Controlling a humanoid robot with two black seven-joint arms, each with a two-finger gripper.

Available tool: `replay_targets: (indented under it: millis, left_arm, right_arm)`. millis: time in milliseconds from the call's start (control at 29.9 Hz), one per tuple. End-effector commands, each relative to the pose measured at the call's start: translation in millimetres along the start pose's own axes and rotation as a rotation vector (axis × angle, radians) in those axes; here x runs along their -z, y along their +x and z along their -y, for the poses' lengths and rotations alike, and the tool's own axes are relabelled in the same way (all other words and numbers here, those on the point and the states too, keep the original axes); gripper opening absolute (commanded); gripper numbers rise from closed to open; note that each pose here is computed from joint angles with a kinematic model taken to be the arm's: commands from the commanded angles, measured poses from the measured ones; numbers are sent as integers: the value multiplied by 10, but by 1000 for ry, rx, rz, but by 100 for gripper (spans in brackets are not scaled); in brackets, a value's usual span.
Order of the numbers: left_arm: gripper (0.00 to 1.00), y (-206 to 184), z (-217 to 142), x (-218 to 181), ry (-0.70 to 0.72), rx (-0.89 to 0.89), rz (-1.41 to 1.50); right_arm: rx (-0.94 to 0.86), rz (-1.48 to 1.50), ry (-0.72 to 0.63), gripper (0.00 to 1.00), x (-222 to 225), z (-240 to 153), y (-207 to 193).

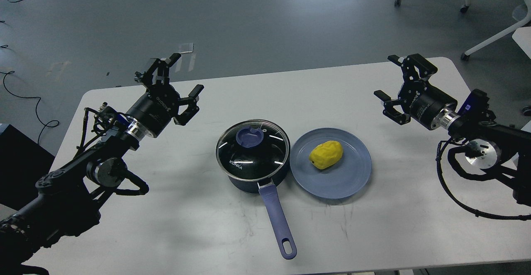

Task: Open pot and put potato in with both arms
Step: 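Raise the left gripper and move it toward the pot lid knob, then lower the left gripper onto the blue lid knob and grasp it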

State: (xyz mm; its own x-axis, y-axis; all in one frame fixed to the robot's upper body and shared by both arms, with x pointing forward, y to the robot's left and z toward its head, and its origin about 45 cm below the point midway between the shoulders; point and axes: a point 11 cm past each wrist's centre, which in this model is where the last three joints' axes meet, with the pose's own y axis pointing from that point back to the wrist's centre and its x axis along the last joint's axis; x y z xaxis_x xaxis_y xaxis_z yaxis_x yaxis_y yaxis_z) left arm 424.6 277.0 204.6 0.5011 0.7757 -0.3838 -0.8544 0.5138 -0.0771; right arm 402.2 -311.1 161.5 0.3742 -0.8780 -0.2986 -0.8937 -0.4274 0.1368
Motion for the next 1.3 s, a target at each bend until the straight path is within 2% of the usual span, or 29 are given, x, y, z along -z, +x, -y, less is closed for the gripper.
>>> replay_targets:
  millis: [0,234,334,468,569,736,903,936,970,1137,1271]
  left_arm:
    - [98,6,-11,-11,-13,-5,-10]
    - [98,65,-23,-47,-11,-18,8]
    - [98,228,-94,-149,-17,-60,37]
    - [98,587,-237,-568,-36,-142,152]
    - [98,534,-158,-716,-50,-116,184]
    - [98,-3,20,-1090,-8,125,408]
    - [98,-1007,110,-1132,66,532,784]
    - [98,-1009,110,-1131,66,533,785]
    - [98,-1168,88,-1049,92,615,886]
    - [98,-1420,40,-685,199,839,1306]
    - [98,-1455,113,-447,212,900,1525]
  right_arm:
    - [0,-2,-5,100,-16,-1,-4]
    - [2,-10,-15,100,-34,-20,8]
    - [3,-17,-10,100,6,-7,11]
    - [7,-27,-9,100,37,-2,17]
    - [9,-30,-10,100,42,-3,18]
    - [10,-32,-12,100,34,-7,18]
    - [2,-37,-14,100,30,-18,49]
    - [2,-37,-14,100,30,-18,49]
    - [-2,-39,-14,100,32,-21,63]
    - [-6,-41,-17,100,19,-31,76]
    - [-16,-44,-25,100,-12,-54,109]
